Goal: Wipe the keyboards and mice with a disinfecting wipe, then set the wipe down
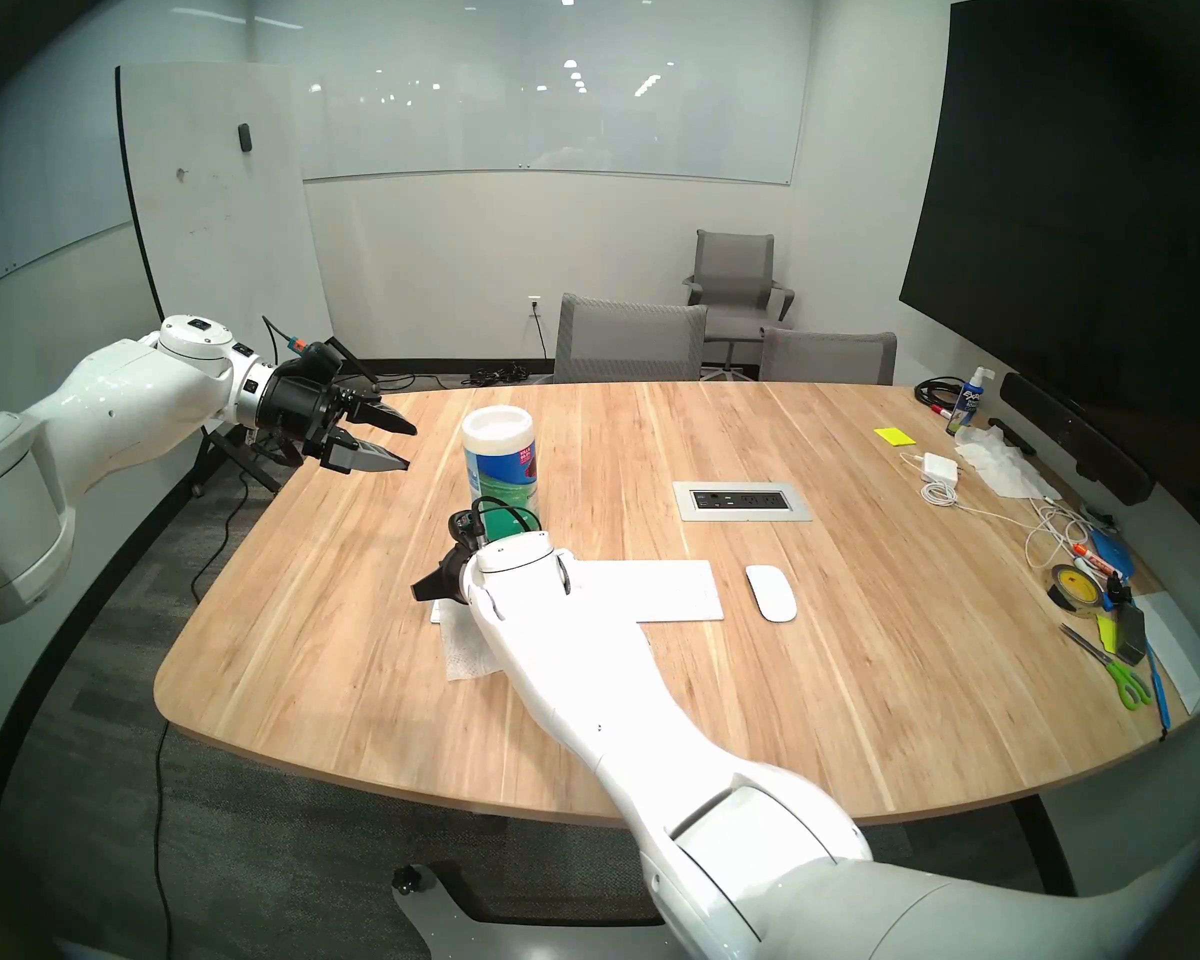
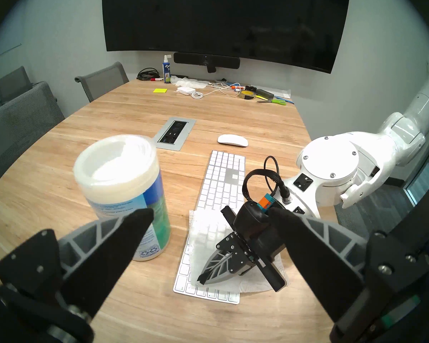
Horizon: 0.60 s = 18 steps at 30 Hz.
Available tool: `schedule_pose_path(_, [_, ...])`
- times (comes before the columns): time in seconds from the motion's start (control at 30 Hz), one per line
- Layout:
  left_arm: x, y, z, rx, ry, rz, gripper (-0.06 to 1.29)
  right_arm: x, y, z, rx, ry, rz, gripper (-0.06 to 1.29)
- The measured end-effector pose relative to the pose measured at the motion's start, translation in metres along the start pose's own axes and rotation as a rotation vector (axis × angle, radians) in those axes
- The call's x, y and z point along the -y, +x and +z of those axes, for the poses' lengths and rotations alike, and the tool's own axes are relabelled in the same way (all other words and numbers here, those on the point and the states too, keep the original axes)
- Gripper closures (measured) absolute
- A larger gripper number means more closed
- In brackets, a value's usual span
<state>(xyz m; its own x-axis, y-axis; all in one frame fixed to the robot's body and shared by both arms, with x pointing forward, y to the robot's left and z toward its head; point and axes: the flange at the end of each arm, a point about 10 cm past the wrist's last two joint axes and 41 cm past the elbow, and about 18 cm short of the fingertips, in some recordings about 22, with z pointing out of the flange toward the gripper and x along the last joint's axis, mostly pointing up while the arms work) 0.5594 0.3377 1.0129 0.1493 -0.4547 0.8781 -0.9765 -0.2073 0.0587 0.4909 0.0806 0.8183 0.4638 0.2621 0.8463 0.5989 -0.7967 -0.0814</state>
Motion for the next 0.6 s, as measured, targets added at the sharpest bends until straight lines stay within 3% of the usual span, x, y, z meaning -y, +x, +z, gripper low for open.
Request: schedule_pose_path(0.6, [0.000, 0.000, 0.000, 0.000, -0.001, -0.001, -0.04, 0.011, 0.000, 0.001, -0.012, 0.067, 0.000, 1.25])
